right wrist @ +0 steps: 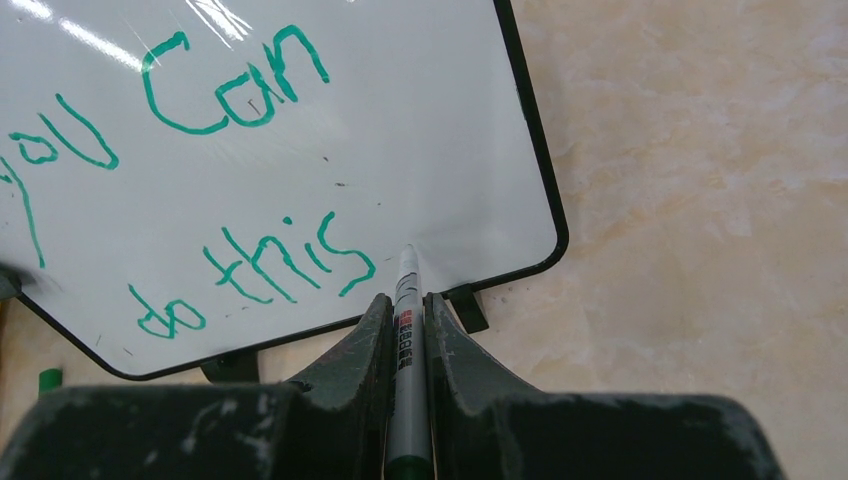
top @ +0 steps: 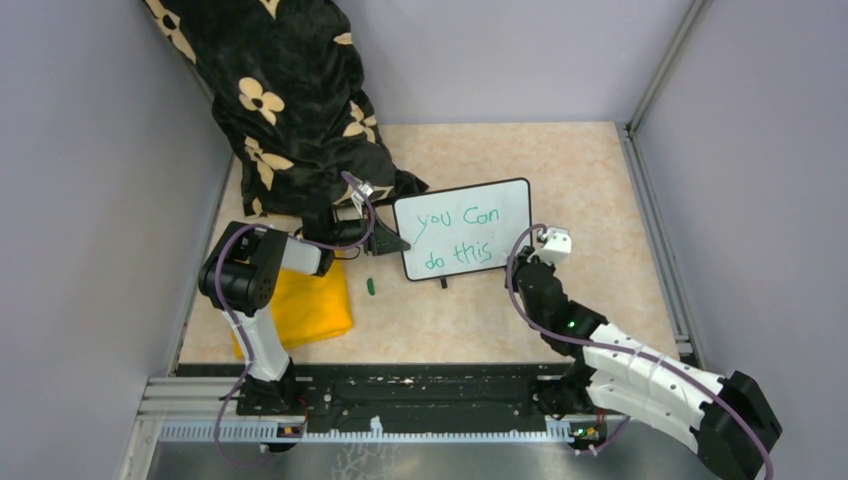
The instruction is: Write a sentence on the whiteboard
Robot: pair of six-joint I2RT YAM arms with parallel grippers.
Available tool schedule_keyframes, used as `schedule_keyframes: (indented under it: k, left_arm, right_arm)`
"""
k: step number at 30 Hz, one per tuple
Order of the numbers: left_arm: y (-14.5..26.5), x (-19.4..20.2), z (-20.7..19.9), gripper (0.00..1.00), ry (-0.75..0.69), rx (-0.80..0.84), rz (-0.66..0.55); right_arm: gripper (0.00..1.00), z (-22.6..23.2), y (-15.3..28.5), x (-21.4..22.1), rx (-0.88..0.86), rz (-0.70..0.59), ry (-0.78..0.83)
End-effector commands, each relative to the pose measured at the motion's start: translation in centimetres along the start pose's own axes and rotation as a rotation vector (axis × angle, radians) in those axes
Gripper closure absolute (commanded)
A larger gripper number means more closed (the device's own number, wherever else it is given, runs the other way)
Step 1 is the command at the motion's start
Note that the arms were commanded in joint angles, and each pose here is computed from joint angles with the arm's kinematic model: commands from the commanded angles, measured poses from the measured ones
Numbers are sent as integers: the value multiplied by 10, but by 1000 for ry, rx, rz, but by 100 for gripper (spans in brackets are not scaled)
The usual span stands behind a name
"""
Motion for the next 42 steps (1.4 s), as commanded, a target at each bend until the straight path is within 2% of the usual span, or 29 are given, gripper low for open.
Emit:
schedule_keyframes:
  k: [1,42]
  left_arm:
    - [-1,2,0,65,-3,9,4]
    - [-1,0,1,63,-6,3,4]
  right_arm:
    - [100,8,-4,-6,-31,-27,-55]
    - [100,4,-9,3,-13,12,-45]
Point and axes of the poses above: each gripper's point midway between its finger pads, its own y axis back along the fingers, its own z axis along the line the jaws close on, x = y × z, the point moved 7 cm from there along y, back along the fingers, and after that the axes turned 13 degrees about -y, right-handed, at the moved point
